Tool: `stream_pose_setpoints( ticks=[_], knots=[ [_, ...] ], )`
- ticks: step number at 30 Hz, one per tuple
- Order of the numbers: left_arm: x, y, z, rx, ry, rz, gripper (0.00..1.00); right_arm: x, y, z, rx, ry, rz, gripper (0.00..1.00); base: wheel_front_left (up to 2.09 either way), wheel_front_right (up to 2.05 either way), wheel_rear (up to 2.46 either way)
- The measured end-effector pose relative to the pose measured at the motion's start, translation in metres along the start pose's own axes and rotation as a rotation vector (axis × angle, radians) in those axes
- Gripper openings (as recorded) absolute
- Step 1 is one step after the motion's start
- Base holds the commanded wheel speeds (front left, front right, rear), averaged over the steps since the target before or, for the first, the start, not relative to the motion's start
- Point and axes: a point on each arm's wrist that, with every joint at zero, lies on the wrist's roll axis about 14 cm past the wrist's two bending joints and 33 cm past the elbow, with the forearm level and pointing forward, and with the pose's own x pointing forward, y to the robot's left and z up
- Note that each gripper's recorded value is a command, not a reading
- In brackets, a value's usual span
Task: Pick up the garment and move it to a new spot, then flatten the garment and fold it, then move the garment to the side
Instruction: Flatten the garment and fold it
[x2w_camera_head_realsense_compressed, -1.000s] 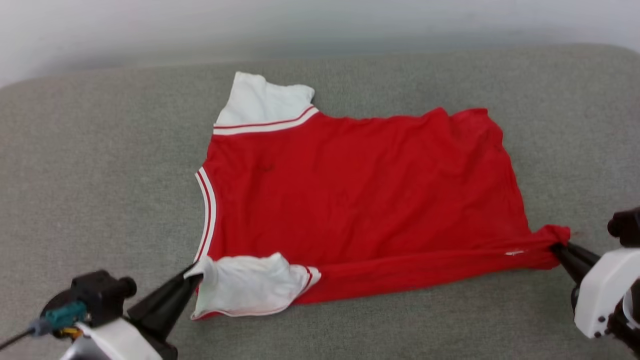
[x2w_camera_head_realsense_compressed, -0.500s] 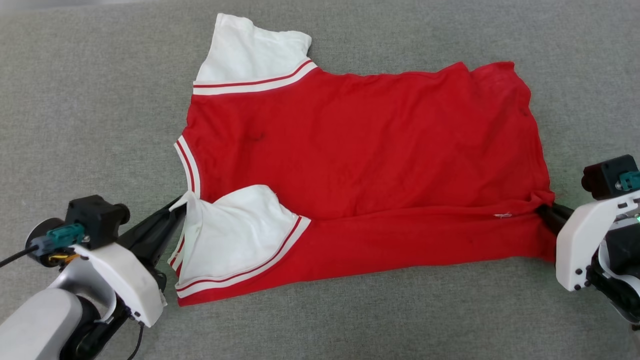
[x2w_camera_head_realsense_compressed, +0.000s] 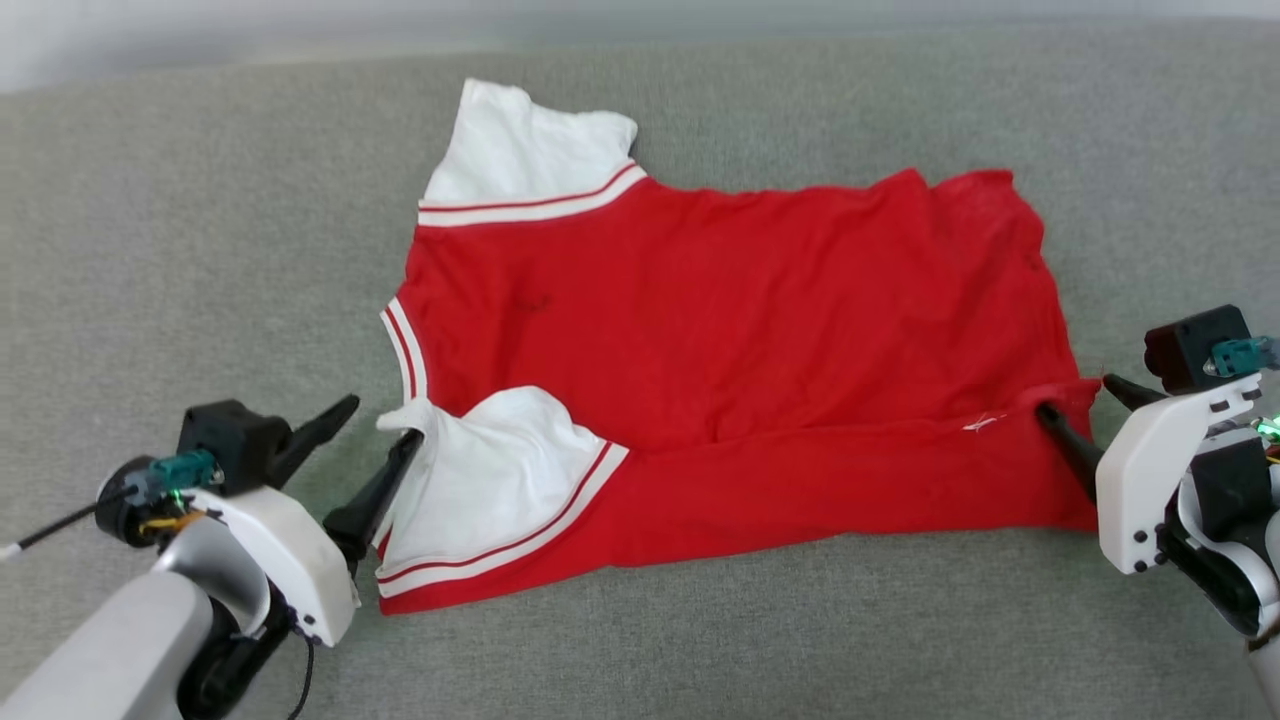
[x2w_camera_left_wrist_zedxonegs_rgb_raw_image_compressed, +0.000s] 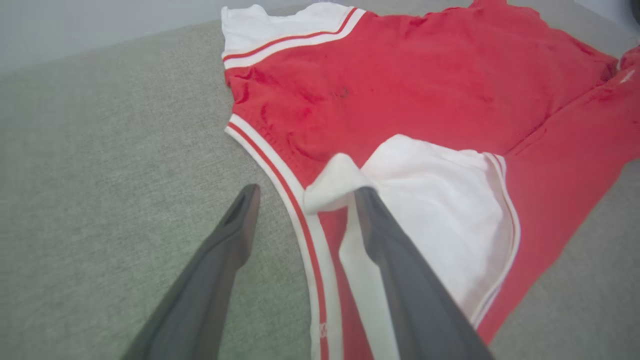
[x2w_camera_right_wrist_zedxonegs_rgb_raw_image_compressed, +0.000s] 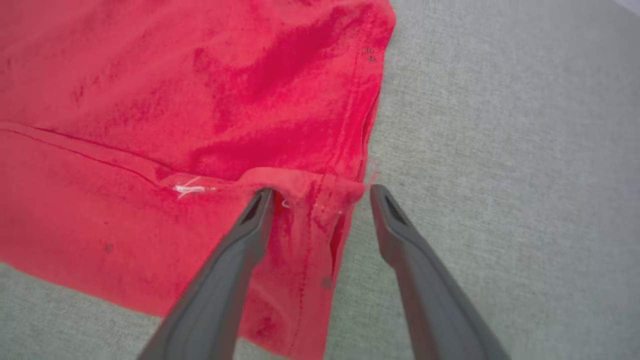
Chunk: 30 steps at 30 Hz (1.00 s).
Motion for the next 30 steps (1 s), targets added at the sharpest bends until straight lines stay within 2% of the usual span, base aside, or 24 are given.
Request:
stream_pose_setpoints(
  ticks=[3,8,21,30],
  knots=[
    [-0.01,-0.004,-0.001,0.0,-0.007,0.023,1.0,-0.012,-0.002,0.004,-0.004,-0.021,-0.02,1.0,0.0,0.0,0.0],
    [-0.028,-0.008,0.004,-0.09,-0.061,0.106,1.0,-0.033,0.004,0.001,0.013,-0.036,-0.039,1.0,0.0,0.0,0.0],
    [-0.065,-0.048,-0.034,-0.269,0.047,0.145,1.0,-0.062,0.017,-0.022,0.136,-0.041,-0.081,1.0,0.0,0.0,0.0],
    [-0.059,-0.041,-0.059,-0.254,0.144,0.185,1.0,-0.062,0.014,-0.028,0.164,-0.041,-0.104,1.0,0.0,0.0,0.0]
  ],
)
